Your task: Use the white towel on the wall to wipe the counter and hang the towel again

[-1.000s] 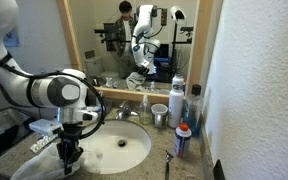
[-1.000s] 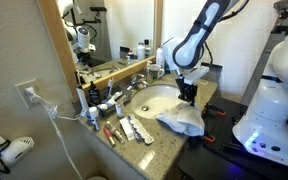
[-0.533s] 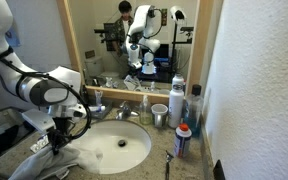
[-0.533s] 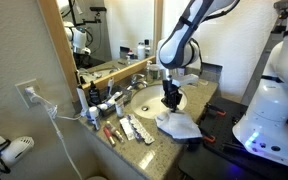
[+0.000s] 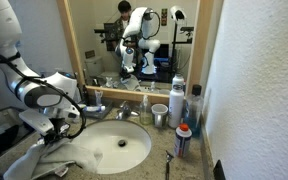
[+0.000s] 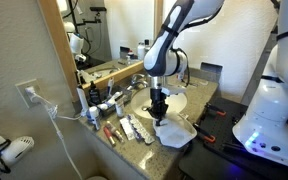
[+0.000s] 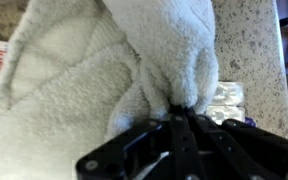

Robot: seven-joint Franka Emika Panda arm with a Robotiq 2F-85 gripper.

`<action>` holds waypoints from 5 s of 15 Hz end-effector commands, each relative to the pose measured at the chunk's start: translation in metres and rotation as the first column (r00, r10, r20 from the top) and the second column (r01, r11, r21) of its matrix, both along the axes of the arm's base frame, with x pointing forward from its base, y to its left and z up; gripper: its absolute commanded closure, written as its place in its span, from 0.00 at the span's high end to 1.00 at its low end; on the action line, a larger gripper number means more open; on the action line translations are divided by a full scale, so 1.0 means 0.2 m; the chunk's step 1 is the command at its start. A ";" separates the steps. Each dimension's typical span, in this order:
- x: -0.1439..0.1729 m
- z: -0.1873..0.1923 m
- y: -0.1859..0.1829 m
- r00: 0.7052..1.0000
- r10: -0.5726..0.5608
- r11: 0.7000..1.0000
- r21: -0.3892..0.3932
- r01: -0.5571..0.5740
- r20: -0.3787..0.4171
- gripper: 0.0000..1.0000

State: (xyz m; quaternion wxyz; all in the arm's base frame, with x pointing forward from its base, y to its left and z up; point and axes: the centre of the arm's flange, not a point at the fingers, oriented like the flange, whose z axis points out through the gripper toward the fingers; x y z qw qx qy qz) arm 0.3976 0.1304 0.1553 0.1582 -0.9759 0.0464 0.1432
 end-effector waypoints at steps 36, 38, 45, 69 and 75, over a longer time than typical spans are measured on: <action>-0.07 -0.24 -0.26 0.951 0.005 0.986 -0.155 -0.056 -0.310 0.01; -0.10 -0.22 -0.37 0.945 -0.041 0.977 -0.209 -0.029 -0.324 0.01; -0.27 -0.20 -0.69 0.922 -0.182 0.924 -0.381 0.040 -0.342 0.01; -0.16 0.38 -1.08 0.881 -0.411 0.490 -0.758 0.430 0.234 0.01; -0.02 0.94 -1.07 0.812 -0.333 0.361 -0.731 0.579 0.479 0.01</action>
